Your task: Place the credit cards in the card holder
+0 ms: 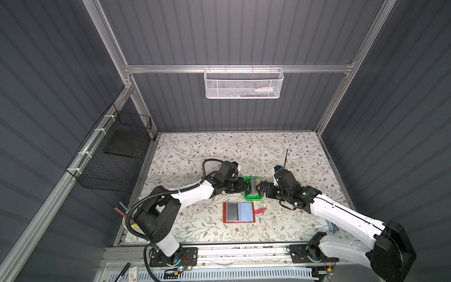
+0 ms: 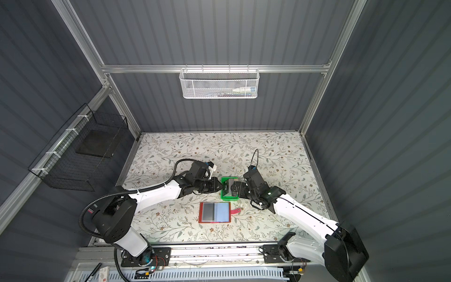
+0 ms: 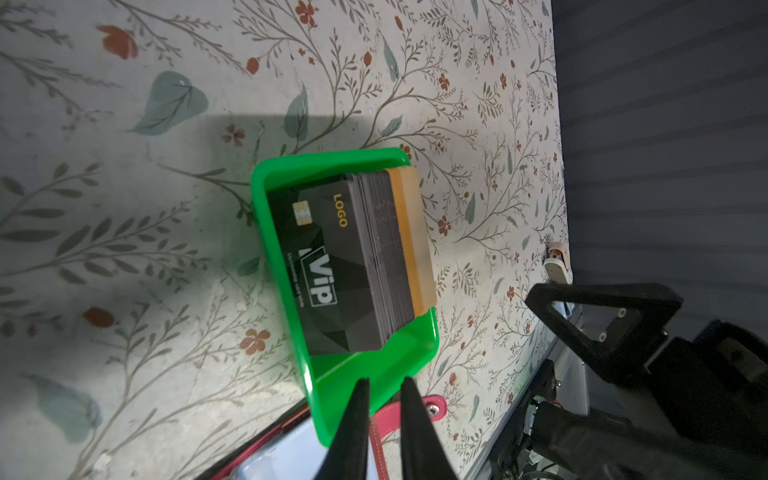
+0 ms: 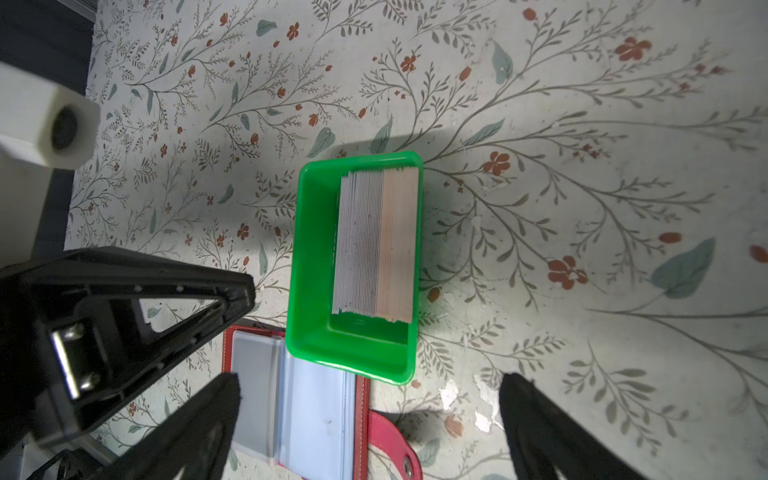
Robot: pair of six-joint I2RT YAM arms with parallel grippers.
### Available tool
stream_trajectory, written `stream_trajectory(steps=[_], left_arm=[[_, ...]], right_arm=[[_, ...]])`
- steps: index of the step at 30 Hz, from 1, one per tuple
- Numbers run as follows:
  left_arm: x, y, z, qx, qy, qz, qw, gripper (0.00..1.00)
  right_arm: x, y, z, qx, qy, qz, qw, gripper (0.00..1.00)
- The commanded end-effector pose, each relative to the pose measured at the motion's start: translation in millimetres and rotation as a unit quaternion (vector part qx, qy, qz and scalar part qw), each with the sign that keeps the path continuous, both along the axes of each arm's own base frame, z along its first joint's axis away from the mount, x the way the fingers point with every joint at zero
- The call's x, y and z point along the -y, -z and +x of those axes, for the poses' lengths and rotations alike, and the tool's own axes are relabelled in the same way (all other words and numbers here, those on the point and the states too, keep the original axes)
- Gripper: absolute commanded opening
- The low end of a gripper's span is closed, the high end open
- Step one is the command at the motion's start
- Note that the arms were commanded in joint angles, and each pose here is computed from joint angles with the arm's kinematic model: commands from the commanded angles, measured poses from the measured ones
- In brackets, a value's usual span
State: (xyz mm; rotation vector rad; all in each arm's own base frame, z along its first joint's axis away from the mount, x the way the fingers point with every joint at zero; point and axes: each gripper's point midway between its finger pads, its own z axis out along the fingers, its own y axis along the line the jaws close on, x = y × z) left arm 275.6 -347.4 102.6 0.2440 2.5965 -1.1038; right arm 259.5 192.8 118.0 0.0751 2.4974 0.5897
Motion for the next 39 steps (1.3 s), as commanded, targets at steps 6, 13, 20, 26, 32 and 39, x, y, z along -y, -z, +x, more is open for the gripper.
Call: stream_trajectory(steps=[6, 13, 20, 26, 32, 39], left_arm=[[18.6, -4.5, 9.3, 0.005, 0.043, 0.002, 0.999, 0.17], [26.3, 1.4, 15.5, -0.002, 0.046, 0.003, 0.999, 0.17], [33.3, 8.8, 24.8, -0.006, 0.05, 0.015, 0.999, 0.14], [28.0, 19.5, 26.8, -0.011, 0.041, 0.038, 0.998, 0.12], [13.8, 18.9, 29.8, 0.005, 0.015, 0.063, 0.998, 0.1], [5.8, 31.4, 28.9, -0.007, 0.004, 0.087, 0.996, 0.09]], right_arm=[[10.9, 7.9, 8.1, -0.033, 0.03, -0.017, 0.999, 0.96], [9.7, 8.2, 17.0, -0.043, 0.035, -0.01, 0.998, 0.98], [4.8, 17.1, 24.3, -0.052, 0.027, -0.001, 0.998, 0.86], [-4.5, 26.8, 24.3, -0.067, 0.009, 0.012, 0.998, 0.8], [-15.2, 35.8, 24.1, -0.079, -0.015, 0.022, 0.997, 0.82], [-22.8, 45.4, 26.9, -0.093, -0.029, 0.02, 0.995, 0.86]])
